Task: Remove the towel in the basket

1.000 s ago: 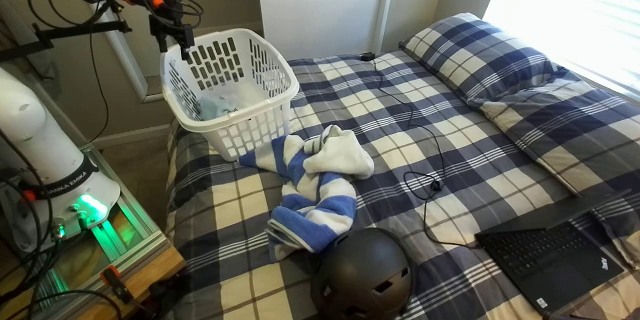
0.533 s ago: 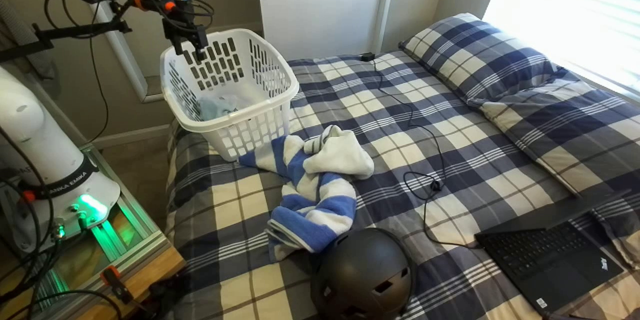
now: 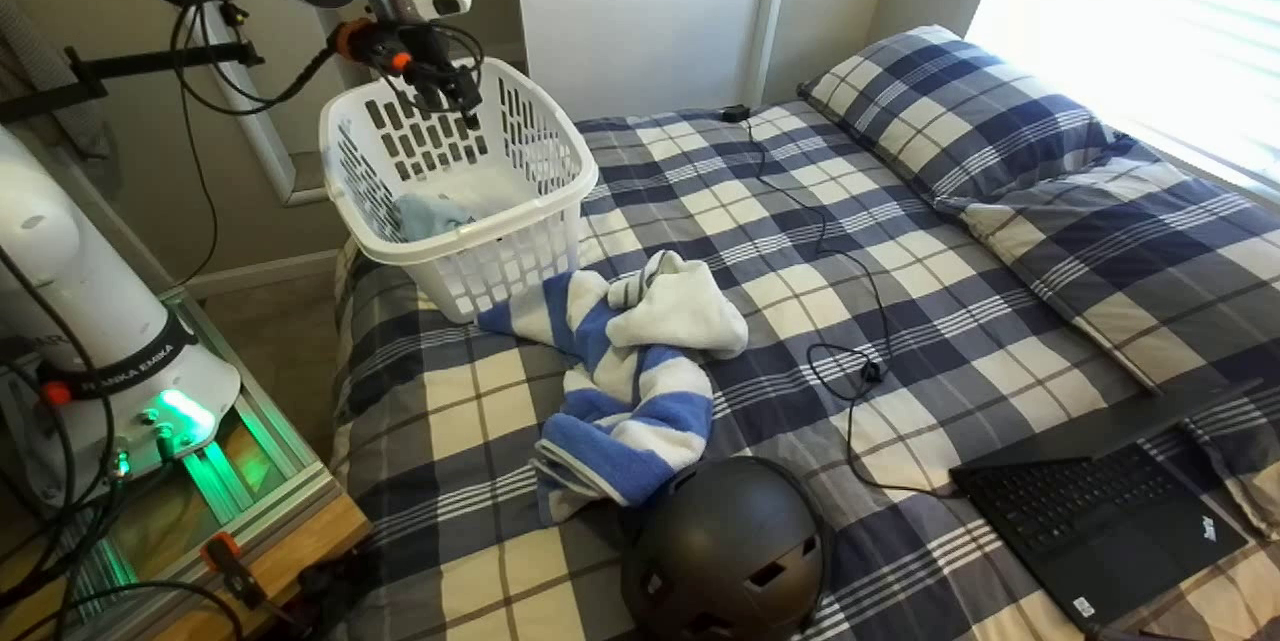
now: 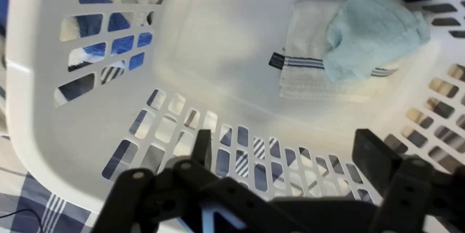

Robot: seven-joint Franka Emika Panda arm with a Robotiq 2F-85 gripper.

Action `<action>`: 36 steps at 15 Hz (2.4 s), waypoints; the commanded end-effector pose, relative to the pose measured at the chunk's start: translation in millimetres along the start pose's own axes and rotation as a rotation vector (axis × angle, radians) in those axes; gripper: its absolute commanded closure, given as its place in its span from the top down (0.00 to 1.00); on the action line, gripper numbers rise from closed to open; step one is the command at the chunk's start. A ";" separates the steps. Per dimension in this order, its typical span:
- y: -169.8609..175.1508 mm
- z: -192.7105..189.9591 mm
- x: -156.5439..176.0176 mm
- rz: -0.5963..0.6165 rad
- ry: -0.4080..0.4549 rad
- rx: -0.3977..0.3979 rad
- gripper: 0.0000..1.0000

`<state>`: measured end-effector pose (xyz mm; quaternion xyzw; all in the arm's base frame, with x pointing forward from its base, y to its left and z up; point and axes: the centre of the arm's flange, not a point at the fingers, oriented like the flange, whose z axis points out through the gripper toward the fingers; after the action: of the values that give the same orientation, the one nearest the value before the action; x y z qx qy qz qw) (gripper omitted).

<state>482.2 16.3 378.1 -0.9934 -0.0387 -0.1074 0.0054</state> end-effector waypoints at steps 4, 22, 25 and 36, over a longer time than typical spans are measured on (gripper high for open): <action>20.6 44.4 58.5 0.028 0.030 0.318 1.00; -92.4 184.7 65.6 -0.236 -0.397 0.686 1.00; -97.1 194.3 66.3 -0.127 -0.429 0.680 1.00; -110.3 250.3 28.4 0.348 -0.571 0.361 1.00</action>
<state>556.8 132.4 148.2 -0.9524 0.0630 0.1796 0.2381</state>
